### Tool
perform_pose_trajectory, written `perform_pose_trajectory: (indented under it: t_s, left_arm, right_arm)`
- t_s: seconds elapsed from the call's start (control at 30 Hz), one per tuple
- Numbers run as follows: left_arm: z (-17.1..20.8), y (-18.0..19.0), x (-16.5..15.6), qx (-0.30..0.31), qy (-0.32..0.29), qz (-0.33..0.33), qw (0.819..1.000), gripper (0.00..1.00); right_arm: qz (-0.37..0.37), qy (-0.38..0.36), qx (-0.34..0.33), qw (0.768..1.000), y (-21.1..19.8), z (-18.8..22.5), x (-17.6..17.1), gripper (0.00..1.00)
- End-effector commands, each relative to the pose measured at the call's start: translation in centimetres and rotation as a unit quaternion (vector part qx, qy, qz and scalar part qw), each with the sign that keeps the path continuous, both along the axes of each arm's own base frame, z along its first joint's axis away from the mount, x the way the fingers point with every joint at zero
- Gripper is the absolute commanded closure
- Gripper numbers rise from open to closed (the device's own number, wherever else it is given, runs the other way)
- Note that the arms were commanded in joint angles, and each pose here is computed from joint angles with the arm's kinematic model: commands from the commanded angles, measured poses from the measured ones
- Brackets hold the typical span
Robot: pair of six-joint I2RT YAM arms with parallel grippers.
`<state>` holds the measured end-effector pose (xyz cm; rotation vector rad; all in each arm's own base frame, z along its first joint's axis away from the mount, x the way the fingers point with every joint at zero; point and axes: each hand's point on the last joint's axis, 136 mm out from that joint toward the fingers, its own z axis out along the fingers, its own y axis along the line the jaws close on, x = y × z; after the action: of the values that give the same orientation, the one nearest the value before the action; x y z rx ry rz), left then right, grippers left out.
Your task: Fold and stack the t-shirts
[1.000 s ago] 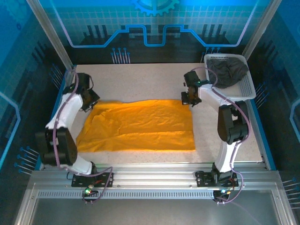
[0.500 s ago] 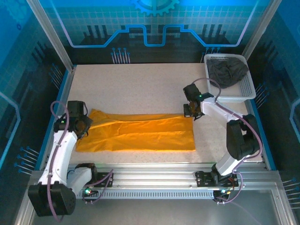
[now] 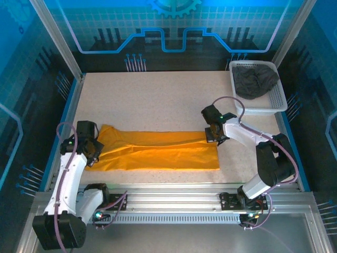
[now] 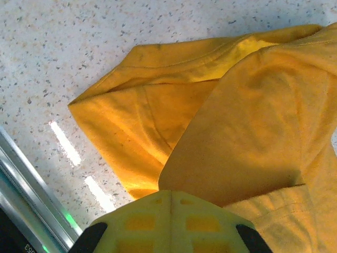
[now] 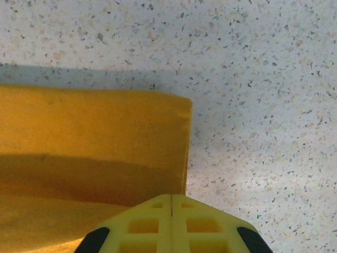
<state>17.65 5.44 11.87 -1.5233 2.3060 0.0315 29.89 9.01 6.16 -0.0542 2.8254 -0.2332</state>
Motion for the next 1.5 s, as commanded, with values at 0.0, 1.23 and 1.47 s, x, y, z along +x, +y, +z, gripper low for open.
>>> perform_pose_trajectory:
  t_s: [0.0, 1.23, 1.47]
  left_arm:
    - [-1.1, -0.2, -2.2, -0.012, 0.029, 0.023, 0.999, 1.00]
    - [0.4, 0.6, 14.6, -0.136, -0.089, -0.043, 0.986, 0.45]
    - [-1.5, 3.0, 18.1, -0.103, -0.045, -0.124, 0.986, 0.44]
  right_arm:
    - [-0.011, 0.004, -0.019, 1.000, -0.6, 0.1, -1.0, 1.00]
    - [-0.093, 0.192, 0.029, 0.976, 1.9, -5.6, 0.2, 0.77]
    - [-0.115, 0.217, -0.026, 0.969, -2.2, -5.8, 2.5, 0.77]
